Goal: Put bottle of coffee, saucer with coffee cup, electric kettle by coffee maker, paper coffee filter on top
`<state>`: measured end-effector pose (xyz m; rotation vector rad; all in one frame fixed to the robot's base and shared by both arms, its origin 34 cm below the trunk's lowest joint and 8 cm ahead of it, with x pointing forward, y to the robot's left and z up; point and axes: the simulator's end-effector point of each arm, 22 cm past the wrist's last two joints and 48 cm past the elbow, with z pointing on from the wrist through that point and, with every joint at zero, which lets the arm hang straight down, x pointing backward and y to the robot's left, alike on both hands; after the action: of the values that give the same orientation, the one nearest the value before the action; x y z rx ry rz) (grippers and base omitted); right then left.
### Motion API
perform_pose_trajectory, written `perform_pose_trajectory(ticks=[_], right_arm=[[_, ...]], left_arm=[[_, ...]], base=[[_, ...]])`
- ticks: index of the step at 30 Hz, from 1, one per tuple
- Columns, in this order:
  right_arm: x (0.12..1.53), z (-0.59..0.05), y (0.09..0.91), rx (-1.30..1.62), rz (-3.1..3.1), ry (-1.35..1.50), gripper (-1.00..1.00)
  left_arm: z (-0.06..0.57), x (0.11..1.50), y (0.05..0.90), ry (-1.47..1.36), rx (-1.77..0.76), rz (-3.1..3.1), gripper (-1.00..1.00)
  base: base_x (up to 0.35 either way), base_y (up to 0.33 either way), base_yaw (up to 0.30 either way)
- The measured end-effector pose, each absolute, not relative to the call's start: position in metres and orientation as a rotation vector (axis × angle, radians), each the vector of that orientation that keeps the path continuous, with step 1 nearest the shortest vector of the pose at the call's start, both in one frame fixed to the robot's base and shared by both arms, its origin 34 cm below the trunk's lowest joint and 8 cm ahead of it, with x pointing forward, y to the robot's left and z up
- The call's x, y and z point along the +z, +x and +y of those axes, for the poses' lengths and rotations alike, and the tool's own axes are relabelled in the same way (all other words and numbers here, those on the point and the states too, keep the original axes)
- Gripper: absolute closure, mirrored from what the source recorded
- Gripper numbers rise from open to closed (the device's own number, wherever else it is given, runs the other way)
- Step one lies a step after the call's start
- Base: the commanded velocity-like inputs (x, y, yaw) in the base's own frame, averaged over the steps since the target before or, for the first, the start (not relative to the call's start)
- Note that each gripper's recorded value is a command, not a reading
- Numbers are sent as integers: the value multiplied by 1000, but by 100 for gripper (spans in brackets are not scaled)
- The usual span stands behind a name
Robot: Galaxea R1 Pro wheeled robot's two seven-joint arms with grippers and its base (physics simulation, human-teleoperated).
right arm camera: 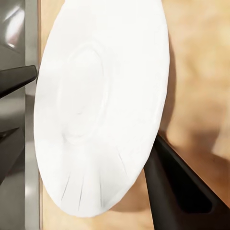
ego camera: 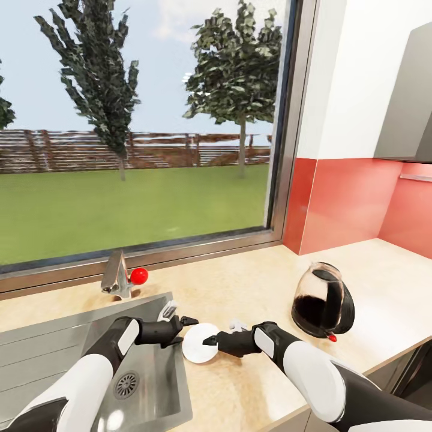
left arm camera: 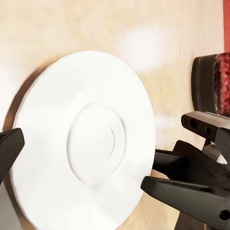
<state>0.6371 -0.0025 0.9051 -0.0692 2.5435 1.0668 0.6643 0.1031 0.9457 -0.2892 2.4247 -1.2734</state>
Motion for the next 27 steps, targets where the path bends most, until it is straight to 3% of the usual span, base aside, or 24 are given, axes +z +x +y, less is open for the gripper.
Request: perform_pose_trajectory(ticks=[27], right_arm=[[907, -2, 638, 1071, 2537, -64, -100]], left_arm=[[105, 940, 660, -308, -1282, 2427, -100]], base=[[0, 0, 0]])
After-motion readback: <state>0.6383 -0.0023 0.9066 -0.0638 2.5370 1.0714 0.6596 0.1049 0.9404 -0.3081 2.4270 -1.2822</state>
